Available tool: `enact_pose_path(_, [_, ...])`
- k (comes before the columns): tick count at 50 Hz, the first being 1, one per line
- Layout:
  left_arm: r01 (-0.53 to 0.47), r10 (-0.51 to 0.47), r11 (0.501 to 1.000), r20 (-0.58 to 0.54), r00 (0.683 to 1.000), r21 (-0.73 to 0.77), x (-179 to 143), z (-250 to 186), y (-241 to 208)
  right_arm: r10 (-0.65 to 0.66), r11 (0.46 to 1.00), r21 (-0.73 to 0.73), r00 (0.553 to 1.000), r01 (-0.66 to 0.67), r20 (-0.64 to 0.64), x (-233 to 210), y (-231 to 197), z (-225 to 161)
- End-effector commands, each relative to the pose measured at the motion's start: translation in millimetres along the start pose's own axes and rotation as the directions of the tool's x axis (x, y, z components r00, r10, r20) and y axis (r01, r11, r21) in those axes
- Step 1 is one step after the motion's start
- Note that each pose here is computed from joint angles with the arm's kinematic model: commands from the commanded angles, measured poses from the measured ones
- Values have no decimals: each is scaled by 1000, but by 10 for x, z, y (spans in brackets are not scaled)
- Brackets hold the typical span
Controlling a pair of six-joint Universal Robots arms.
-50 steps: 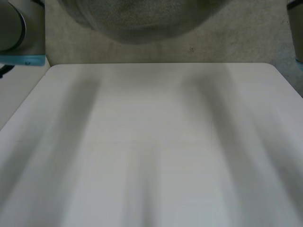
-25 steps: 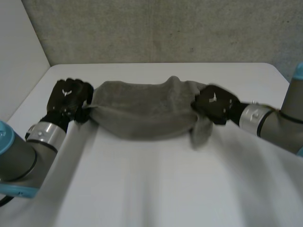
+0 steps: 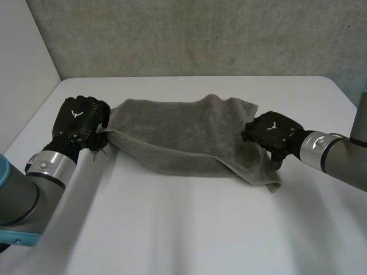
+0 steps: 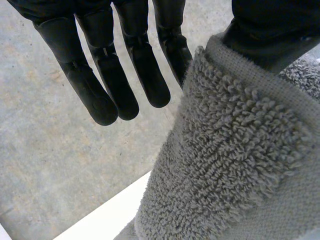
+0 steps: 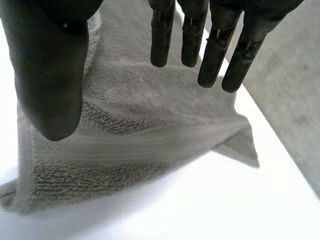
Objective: Fold the towel.
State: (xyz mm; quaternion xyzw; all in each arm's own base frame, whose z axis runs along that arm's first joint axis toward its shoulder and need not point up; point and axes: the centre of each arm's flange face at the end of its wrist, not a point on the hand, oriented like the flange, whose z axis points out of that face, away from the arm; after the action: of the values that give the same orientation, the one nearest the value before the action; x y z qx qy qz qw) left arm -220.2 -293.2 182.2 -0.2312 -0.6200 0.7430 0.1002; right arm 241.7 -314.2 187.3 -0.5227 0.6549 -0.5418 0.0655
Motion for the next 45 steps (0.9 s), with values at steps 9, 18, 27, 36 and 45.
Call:
enact_pose_path(9, [-2,2,1000,5,1000,12,-15,3,-57,406,914,28,906,-406,-121,-320,-99,-513])
enact_pose_path(18, [53,-53,998,0,999,16,-16,6,-142,577,816,75,801,-573,-159,-568,34,-439])
enact_pose_path(27, [82,-82,996,3,997,40,-36,-5,-240,586,808,54,790,-587,-182,-781,161,-75])
enact_pose_path(36, [70,-71,996,23,997,61,-99,8,-305,550,822,32,778,-569,-305,-719,327,201])
enact_pose_path(45, [72,-73,996,27,997,56,-111,5,-288,501,853,47,789,-520,-357,-606,312,180])
